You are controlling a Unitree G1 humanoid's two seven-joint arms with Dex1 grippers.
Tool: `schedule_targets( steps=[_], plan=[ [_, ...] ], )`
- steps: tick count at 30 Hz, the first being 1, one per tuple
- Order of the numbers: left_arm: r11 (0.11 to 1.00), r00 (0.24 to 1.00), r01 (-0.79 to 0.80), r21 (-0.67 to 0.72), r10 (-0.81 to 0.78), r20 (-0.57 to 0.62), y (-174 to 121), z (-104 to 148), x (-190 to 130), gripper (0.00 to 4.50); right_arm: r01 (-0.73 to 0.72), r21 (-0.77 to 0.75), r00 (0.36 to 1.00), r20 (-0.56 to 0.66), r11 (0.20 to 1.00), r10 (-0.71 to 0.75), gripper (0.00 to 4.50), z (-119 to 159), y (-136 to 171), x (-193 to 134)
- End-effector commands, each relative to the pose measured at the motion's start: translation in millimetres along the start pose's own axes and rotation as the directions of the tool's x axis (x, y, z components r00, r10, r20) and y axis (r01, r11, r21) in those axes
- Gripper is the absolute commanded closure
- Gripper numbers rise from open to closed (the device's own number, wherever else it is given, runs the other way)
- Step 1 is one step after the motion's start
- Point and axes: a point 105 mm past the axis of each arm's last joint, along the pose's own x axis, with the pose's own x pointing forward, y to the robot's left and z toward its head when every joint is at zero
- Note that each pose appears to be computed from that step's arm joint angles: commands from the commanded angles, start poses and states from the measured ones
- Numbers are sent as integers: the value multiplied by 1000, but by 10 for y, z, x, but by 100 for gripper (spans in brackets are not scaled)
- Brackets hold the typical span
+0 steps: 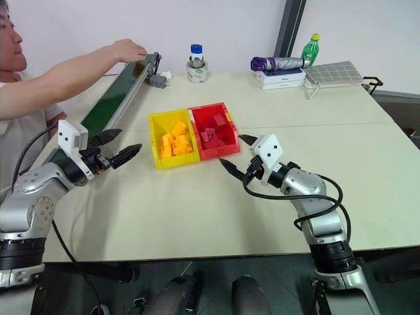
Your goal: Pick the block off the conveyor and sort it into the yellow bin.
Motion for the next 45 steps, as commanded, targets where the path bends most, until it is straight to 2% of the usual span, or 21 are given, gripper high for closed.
schedule_targets(
  steps=[1,13,20,25,29,31,36,45],
  plan=[
    [999,999,2,37,-4,41,25,110,9,4,15,-36,999,46,999,-14,0,123,-28,-24],
    [997,997,-55,47,53,51,88,38,-88,4,7,-38,999,47,999,-5,0,123,-31,-2],
    [987,983,-155,39,150,108,163,74,-348,4,-7,-37,999,49,999,8,0,119,-22,25],
    [937,929,-345,57,332,166,401,85,-637,4,-20,-33,998,54,999,22,0,109,-4,49],
    [863,842,-505,13,489,228,580,108,-922,4,-31,-31,997,64,999,33,0,118,7,82],
    [822,802,-569,-11,558,212,654,20,-1082,4,-32,-31,997,67,999,34,0,124,5,88],
    [786,776,-617,-21,613,148,685,-178,-1232,4,-36,-29,997,72,999,38,0,132,11,95],
    [776,764,-631,-17,625,161,736,-147,-1194,4,-37,-31,997,70,999,39,0,134,14,90]
  ],
)
